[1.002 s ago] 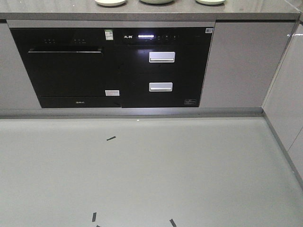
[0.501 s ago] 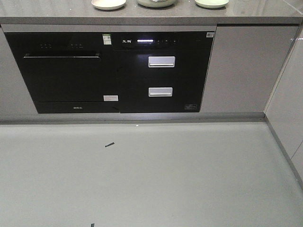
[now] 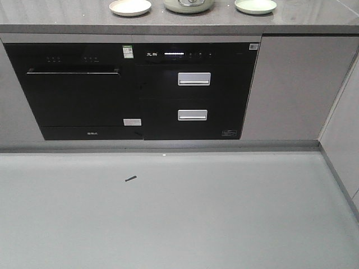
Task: Distribute corn equally
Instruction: 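Drive the base forward toward the counter with the pot and plates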
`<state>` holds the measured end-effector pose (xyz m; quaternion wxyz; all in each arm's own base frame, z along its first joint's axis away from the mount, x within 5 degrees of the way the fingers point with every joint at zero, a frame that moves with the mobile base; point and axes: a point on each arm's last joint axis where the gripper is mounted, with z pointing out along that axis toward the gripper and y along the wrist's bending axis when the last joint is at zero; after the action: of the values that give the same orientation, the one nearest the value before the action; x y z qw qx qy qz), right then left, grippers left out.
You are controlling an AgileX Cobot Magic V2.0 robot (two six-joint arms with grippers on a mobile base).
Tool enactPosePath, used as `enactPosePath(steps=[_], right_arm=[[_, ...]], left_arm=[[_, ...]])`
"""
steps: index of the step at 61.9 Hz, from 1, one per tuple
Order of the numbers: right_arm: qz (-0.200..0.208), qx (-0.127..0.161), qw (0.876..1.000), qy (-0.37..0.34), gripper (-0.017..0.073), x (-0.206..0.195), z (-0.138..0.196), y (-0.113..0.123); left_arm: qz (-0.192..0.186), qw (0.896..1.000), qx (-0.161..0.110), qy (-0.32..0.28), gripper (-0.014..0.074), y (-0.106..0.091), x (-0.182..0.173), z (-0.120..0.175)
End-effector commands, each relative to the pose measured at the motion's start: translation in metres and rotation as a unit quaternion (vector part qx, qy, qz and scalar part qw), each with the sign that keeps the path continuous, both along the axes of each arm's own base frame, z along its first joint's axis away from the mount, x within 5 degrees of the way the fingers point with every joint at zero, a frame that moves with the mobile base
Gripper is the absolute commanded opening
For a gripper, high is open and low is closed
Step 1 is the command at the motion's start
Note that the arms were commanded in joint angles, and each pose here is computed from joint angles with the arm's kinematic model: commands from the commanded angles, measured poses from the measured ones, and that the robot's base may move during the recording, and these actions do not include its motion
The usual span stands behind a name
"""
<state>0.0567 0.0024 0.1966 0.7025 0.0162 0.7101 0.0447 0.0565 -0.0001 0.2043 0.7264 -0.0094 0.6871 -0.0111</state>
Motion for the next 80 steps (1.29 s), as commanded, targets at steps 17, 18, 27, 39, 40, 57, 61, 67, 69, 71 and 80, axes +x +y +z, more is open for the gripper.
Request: enactPosePath(steps=[17, 18, 27, 39, 40, 57, 61, 67, 69, 71, 80], right_arm=[[-0.004, -0.006, 0.999, -0.037, -0.0002, 0.0, 0.0041, -0.0004], [-0.004, -0.006, 0.999, -0.037, -0.0002, 0.0, 0.0041, -0.0004], [-0.004, -0.006, 0.999, -0.037, -0.0002, 0.0, 0.0041, -0.0004], [-0.004, -0.006, 0.999, -0.037, -0.0002, 0.0, 0.0041, -0.0004], [-0.004, -0.006, 0.999, -0.037, -0.0002, 0.0, 0.0041, -0.0004], [-0.004, -0.006, 0.999, -0.037, -0.0002, 0.0, 0.0041, -0.0004], [-0.004, -0.006, 0.999, -0.037, -0.0002, 0.0, 0.0041, -0.0004], [-0.004, -0.006, 0.999, -0.037, -0.0002, 0.0, 0.0041, -0.0004], [-0.004, -0.006, 0.999, -0.037, -0.0002, 0.0, 0.0041, -0.0004], [-0.004, -0.006, 0.999, -0.037, -0.0002, 0.0, 0.0041, -0.0004], [-0.004, -0.006, 0.999, -0.037, -0.0002, 0.0, 0.0041, -0.0004]], left_arm=[[-0.001, 0.999, -0.005, -0.035, -0.0007, 0.0001, -0.0011, 0.0026], [-0.001, 0.999, -0.005, -0.035, -0.0007, 0.0001, -0.0011, 0.0026], [-0.001, 0.999, -0.005, -0.035, -0.0007, 0.0001, -0.0011, 0.0026], [-0.001, 0.999, -0.005, -0.035, -0.0007, 0.0001, -0.0011, 0.0026], [-0.001, 0.999, -0.005, -0.035, -0.0007, 0.0001, -0.0011, 0.0026], [-0.001, 0.999, -0.005, -0.035, -0.0007, 0.0001, -0.0011, 0.0026], [-0.001, 0.999, -0.005, -0.035, -0.0007, 0.0001, -0.0011, 0.0026], [-0.001, 0.999, -0.005, -0.035, -0.0007, 0.0001, -0.0011, 0.0026], [-0.001, 0.999, -0.005, -0.035, -0.0007, 0.0001, -0.0011, 0.0026], [-0.001, 0.999, -0.005, -0.035, -0.0007, 0.0001, -0.0011, 0.0026], [-0.001, 0.999, -0.005, -0.035, -0.0007, 0.0001, -0.0011, 0.0026]])
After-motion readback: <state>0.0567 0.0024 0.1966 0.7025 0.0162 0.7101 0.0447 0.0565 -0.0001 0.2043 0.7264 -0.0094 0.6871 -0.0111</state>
